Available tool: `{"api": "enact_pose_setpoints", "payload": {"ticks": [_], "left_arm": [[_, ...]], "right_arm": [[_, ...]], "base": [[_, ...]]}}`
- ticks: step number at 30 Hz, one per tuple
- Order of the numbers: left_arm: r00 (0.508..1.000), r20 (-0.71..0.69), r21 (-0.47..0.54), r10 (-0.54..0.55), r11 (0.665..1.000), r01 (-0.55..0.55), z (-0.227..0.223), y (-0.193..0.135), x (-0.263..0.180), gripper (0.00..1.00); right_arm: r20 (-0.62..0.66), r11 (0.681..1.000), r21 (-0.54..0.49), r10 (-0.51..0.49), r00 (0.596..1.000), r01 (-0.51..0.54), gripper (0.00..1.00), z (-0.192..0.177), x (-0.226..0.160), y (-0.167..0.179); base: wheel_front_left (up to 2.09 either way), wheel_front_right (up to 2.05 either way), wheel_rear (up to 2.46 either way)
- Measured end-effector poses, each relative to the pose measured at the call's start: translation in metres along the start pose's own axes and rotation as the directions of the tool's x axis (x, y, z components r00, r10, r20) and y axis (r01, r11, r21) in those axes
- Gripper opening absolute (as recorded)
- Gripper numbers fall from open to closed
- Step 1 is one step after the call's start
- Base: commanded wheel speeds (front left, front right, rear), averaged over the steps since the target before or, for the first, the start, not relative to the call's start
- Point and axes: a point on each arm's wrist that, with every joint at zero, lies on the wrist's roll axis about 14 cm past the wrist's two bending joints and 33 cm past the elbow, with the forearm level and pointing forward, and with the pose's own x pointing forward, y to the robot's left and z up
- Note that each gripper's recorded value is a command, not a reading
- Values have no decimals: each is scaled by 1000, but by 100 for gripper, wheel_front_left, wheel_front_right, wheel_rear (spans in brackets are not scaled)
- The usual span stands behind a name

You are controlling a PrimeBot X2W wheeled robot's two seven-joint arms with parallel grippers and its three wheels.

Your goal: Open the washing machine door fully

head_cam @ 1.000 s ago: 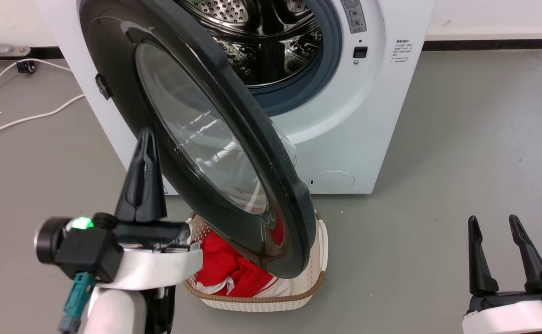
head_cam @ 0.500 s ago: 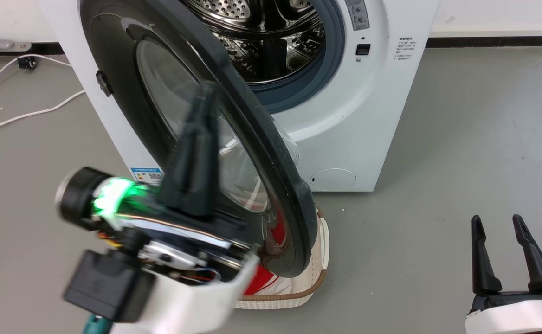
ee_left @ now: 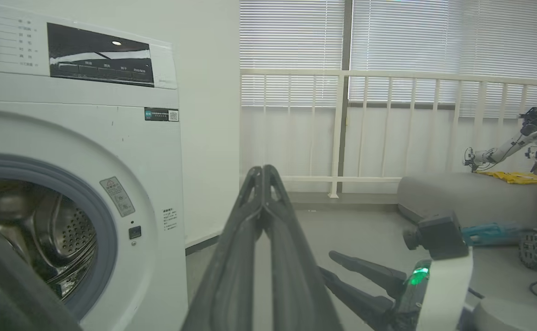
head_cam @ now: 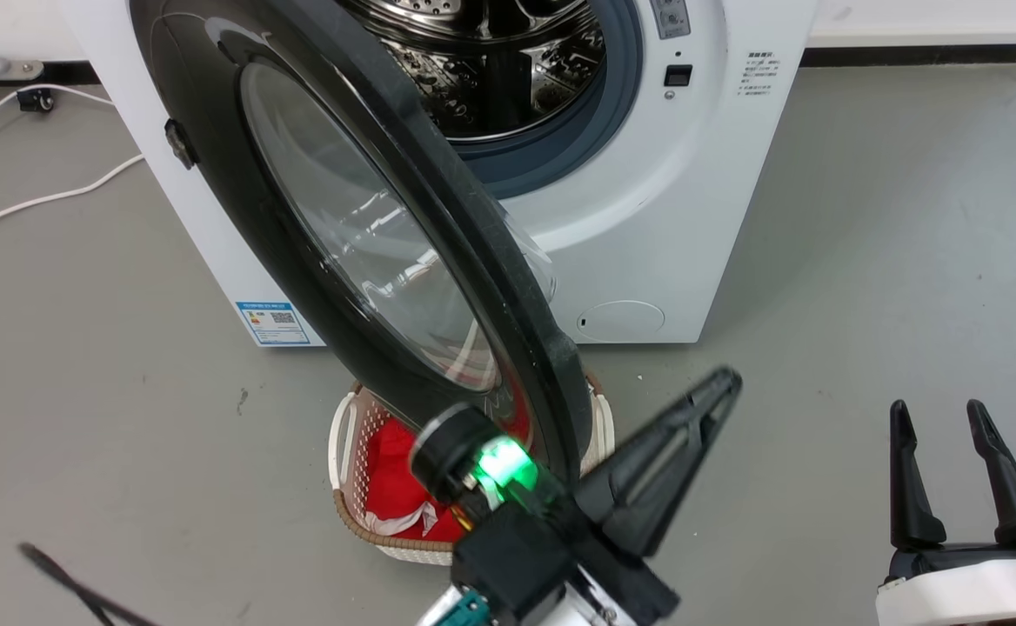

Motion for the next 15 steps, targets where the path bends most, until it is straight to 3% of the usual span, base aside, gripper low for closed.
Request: {"api": "enact_pose_setpoints", "payload": {"ticks": [5,15], "left_arm": [[989,-146,-71,21,997,-32,-41,-4,-19,0],[947,-316,-84,67,992,-98,-93,11,-43,0]], "right_arm": [[-12,1000,5,1,1000,-1,100,-4,3,0],[-23,1000,19,10,1000,-9,100,-11,11,4]], "base": [[0,0,0],[0,0,0]]}}
